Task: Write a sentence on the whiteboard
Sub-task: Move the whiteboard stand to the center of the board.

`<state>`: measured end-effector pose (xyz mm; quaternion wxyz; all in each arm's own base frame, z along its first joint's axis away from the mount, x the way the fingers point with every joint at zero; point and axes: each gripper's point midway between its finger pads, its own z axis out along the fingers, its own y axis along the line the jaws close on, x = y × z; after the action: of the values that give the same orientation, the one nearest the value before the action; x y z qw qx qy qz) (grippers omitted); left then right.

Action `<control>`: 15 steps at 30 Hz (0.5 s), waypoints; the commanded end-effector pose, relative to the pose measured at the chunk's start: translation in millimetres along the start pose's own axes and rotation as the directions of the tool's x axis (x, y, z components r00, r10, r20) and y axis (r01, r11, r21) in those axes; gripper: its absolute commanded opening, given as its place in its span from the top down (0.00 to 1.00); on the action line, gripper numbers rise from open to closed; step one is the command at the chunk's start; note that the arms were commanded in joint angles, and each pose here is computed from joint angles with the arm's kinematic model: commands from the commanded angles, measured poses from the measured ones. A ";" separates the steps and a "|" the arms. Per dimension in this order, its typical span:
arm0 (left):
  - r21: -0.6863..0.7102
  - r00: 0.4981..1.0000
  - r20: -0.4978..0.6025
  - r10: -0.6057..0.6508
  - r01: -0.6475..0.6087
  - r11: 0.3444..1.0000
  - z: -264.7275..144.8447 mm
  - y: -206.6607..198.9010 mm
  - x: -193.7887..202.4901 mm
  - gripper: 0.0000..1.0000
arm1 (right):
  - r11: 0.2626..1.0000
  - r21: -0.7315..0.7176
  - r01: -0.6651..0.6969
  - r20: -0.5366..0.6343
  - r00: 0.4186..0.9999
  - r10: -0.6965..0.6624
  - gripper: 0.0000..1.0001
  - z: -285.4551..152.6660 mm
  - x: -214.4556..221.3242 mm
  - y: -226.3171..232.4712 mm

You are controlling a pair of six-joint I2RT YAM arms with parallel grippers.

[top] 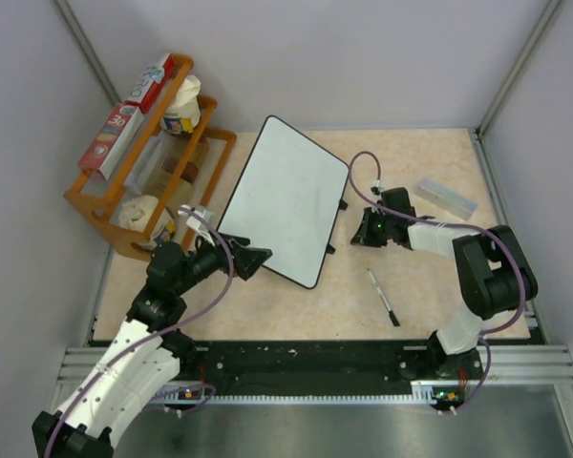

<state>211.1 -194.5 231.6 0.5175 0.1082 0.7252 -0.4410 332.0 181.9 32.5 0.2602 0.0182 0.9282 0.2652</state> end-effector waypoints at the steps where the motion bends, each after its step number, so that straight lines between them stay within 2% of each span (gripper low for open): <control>1: 0.028 0.996 0.074 0.043 -0.046 0.999 -7.9 -11.4 -16.3 0.01 | 0.997 -0.058 0.049 0.042 0.998 -0.047 1.00 8.8 -13.6 29.8; 10: 0.020 0.996 0.077 0.052 -0.054 0.998 -11.9 -13.6 -19.7 0.01 | 0.996 -0.076 0.053 -0.024 0.998 -0.055 1.00 30.5 19.1 42.0; 15: 0.019 0.996 0.075 0.054 -0.056 0.998 -13.2 -14.1 -19.4 0.01 | 0.994 -0.090 0.065 -0.023 0.997 -0.068 1.00 37.9 20.2 50.8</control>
<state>202.9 -188.9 243.0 0.5360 0.1091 0.7113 -0.4414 320.2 232.6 21.2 0.2508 -0.0209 0.9222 0.2935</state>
